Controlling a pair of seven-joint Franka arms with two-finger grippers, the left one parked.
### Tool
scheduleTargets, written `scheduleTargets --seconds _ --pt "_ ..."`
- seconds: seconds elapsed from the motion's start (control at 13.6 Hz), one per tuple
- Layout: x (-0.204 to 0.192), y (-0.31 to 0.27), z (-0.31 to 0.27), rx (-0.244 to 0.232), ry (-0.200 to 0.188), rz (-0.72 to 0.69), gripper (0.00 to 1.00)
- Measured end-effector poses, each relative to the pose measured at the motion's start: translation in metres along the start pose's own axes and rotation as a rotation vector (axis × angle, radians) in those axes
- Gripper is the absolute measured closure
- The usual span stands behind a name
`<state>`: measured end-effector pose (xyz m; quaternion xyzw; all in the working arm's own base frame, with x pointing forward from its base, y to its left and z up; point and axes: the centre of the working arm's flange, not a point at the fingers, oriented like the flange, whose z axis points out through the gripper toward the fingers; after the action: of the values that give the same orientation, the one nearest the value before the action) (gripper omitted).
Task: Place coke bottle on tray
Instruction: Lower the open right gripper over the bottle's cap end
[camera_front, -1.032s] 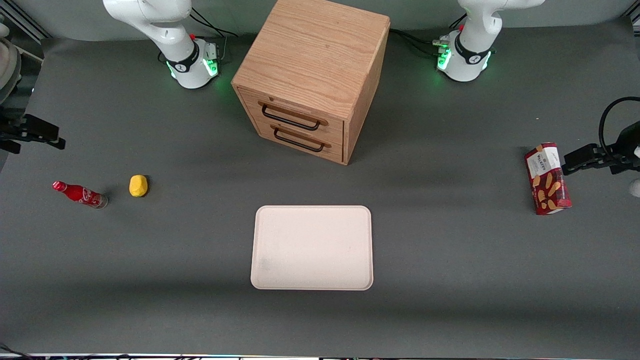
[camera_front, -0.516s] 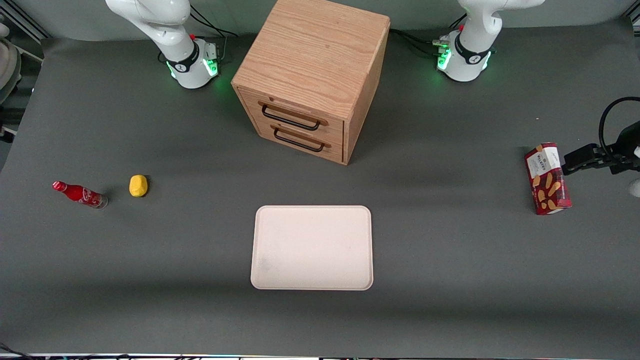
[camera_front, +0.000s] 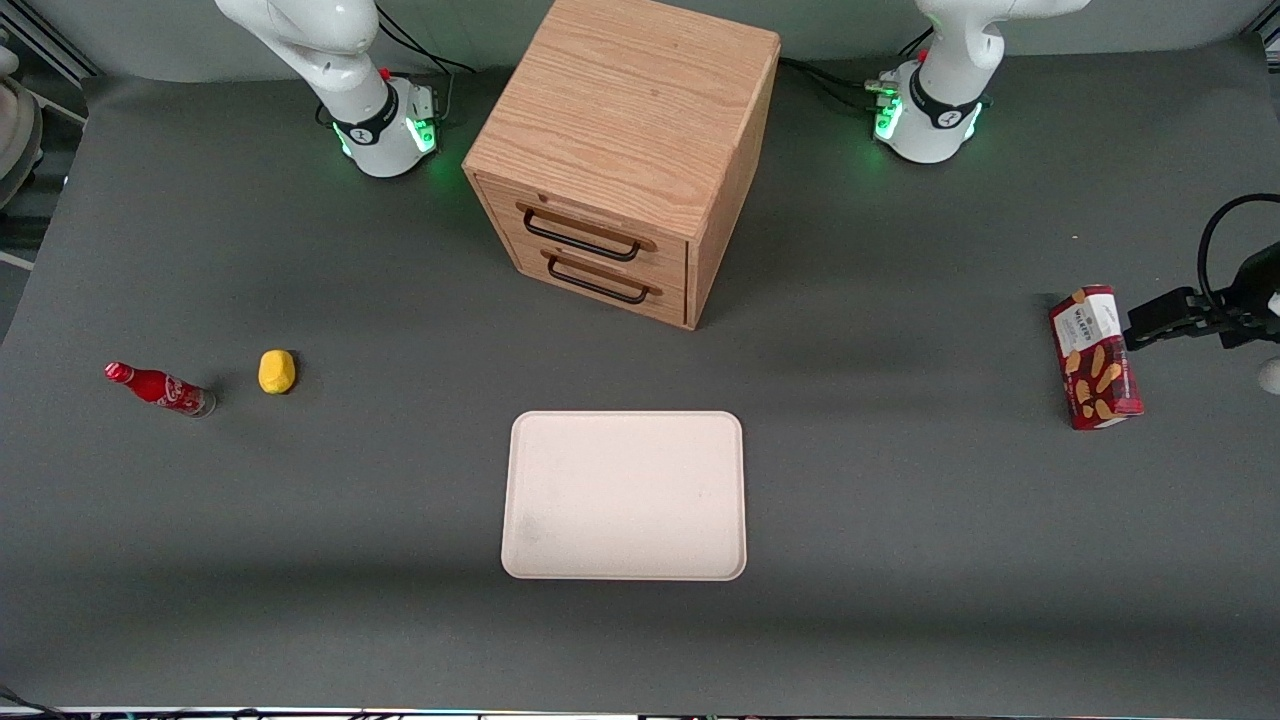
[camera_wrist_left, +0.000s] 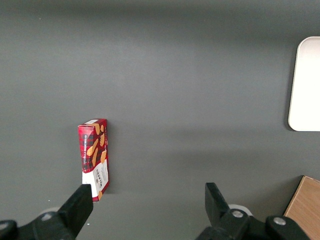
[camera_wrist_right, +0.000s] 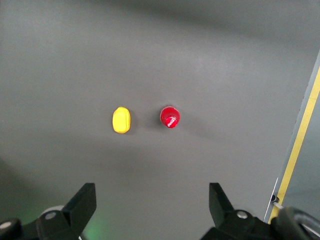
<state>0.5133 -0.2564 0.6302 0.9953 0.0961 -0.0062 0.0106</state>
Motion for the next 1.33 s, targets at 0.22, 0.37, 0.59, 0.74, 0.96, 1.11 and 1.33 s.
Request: scheduleTargets --seconds 0.22,0.37,0.59,0.74,0.96,1.11,1.33 --pt "-0.005 0.007 0.024 -0.008 0.01 -0.005 0.0" --pt "-0.006 0.007 0.047 -0.007 0.011 -0.009 0.0" --pt "-0.004 0.001 0.092 -0.016 0.028 -0.022 0.0" --pt "-0.01 -0.002 0.127 -0.017 0.034 -0.02 0.0" --pt "-0.029 0.004 0.178 -0.028 0.051 -0.007 0.0" --pt "-0.042 0.009 0.205 -0.036 0.068 -0.017 0.0" --pt "-0.05 0.01 0.232 -0.023 0.092 -0.029 0.0"
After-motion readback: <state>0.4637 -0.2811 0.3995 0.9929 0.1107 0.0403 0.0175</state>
